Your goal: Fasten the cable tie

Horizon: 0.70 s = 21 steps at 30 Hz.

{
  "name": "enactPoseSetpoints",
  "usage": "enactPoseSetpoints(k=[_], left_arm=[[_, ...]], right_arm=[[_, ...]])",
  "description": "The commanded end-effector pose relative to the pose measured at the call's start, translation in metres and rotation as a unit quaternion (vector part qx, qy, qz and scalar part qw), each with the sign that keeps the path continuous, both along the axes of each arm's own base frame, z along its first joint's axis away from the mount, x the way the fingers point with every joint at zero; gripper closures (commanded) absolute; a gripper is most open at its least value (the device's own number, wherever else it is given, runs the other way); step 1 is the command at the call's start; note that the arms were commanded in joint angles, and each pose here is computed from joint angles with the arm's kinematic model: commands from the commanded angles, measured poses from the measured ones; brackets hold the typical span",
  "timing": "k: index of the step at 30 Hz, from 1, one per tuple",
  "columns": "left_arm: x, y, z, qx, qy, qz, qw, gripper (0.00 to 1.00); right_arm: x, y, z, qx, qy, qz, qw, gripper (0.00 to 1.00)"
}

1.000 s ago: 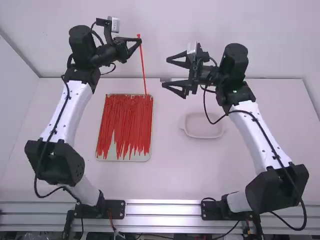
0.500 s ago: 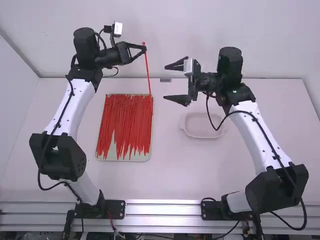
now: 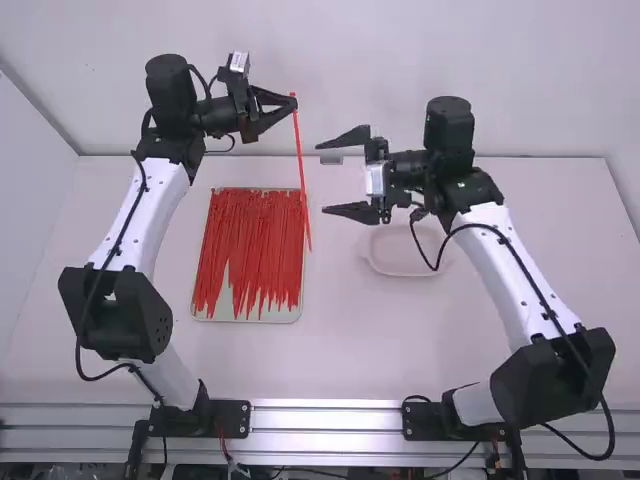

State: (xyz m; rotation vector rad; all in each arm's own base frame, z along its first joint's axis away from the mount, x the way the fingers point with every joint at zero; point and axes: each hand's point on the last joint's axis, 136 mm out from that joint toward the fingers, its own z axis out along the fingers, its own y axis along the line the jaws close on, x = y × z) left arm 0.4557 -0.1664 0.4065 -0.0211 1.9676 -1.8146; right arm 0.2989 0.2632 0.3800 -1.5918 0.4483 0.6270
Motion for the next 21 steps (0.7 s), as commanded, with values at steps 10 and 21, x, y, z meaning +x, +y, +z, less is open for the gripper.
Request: enactPoseSetpoints(k=[10,21], left_arm=[[-0.011,-0.001,0.007,-0.045,0.120,-0.029,0.991,0.98],[-0.022,-0.004,0.008,-0.052,0.154,-0.060,0.985,0.98]], right_arm=[[-0.022,0.021,0.007,0.028,-0.135,0.049,0.989,0.01],[-0.031,0.020,0.009,0.042,-0.161,0.072,0.983,0.01]])
